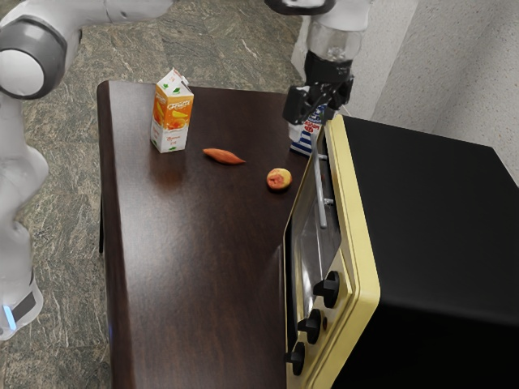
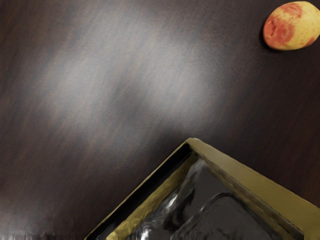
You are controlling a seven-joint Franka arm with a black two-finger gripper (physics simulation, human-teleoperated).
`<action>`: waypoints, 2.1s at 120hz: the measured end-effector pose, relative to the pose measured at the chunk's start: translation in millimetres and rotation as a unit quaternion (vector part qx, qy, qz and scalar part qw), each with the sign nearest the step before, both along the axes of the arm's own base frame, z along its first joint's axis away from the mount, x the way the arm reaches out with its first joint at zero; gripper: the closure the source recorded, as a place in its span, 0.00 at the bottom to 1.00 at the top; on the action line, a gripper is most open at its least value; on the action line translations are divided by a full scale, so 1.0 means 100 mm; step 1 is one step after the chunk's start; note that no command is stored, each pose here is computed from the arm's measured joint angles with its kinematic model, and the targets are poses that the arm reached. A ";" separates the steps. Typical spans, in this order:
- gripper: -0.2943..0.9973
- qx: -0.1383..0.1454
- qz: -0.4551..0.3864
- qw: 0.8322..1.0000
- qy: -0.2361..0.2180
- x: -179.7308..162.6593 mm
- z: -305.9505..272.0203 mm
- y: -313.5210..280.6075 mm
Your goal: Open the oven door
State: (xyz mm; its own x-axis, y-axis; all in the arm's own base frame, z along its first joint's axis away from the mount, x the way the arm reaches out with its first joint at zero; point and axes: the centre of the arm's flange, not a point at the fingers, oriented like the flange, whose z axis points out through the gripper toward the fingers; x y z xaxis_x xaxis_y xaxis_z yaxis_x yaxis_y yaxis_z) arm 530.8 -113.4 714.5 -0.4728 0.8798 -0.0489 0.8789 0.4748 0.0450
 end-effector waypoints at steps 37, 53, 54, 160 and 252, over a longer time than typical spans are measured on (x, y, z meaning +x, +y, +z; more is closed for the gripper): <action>0.23 -0.041 0.069 0.997 -0.001 -0.14 0.22 0.36; 0.23 -0.045 0.100 0.994 -0.013 -0.31 0.36 0.55; 0.23 -0.044 0.101 0.994 -0.015 -0.34 0.37 0.54; 0.23 0.082 -0.296 0.935 -0.178 -1.44 0.01 -1.18; 0.23 0.084 -0.357 0.915 -0.171 -1.18 -0.19 -0.98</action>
